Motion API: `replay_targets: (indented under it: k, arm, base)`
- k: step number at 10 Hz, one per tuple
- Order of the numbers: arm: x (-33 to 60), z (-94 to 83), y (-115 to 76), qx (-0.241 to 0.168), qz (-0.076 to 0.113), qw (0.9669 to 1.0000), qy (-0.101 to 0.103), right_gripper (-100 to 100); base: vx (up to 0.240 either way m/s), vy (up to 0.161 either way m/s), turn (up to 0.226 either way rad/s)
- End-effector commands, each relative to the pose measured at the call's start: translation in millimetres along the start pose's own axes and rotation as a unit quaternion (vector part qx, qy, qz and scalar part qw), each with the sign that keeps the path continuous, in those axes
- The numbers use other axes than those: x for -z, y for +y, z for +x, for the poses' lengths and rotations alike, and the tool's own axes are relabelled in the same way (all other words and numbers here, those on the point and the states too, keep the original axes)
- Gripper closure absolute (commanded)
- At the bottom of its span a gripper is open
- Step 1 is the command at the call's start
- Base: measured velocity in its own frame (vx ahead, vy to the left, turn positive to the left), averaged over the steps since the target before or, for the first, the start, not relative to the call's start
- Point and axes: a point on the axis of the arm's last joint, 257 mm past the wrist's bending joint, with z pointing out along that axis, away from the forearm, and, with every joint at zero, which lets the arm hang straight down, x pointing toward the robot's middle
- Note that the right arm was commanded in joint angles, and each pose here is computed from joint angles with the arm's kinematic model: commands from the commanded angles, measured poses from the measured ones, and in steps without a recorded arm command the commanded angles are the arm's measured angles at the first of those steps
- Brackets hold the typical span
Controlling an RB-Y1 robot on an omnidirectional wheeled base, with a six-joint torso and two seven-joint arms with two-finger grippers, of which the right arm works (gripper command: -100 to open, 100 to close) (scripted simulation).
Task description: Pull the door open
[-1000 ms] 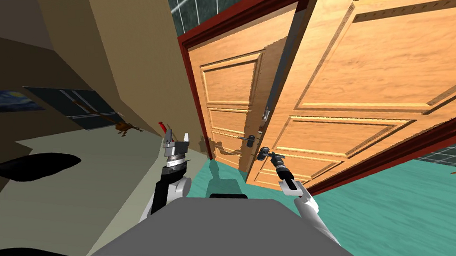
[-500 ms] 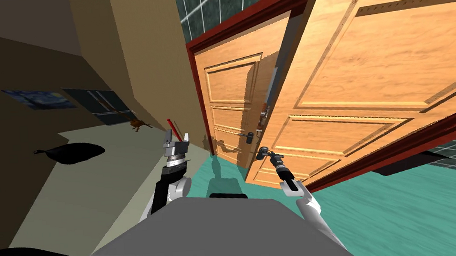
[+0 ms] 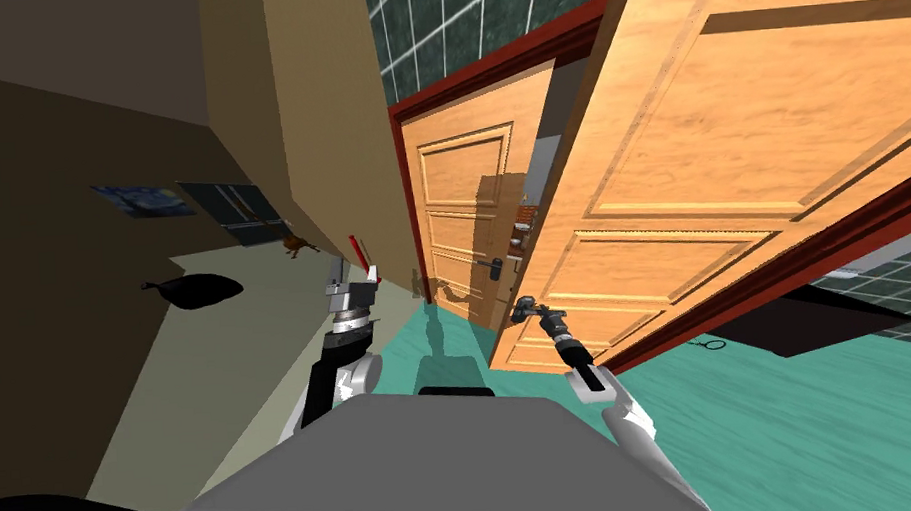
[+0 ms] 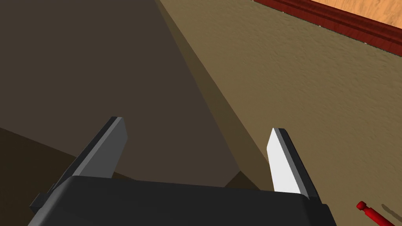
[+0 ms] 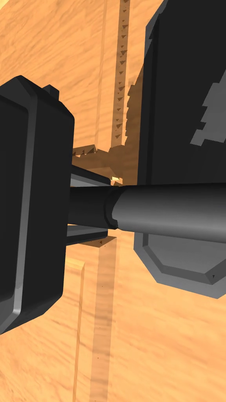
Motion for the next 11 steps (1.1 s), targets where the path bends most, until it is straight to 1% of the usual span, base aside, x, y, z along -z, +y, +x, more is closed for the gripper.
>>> replay_targets:
  k: [1, 2, 3, 4, 9, 11]
  arm:
    - [3.7, 10.0, -1.1, -0.003, 0.0, 0.9998, 0.018, 100]
    - [2.1, 2.7, 0.5, 0.0, 0.0, 1.0, 0.008, 100]
    - [11.0, 4.5, -2.0, -0.001, 0.001, 0.9998, 0.021, 100]
    - [12.9, 4.8, -1.9, -0.001, 0.001, 0.9997, 0.024, 100]
    - [35.2, 9.5, -1.1, -0.002, -0.001, 0.998, 0.063, 100]
    - [42.8, 11.6, -1.1, -0.003, 0.0, 0.9971, 0.076, 100]
  base:
    - [-0.236, -0.058, 0.071]
    - [-0.104, -0.029, 0.002]
    - [-0.156, -0.04, 0.12]
    - [-0.2, -0.083, 0.124]
    - [-0.201, -0.088, 0.128]
    - [-0.198, -0.079, 0.084]
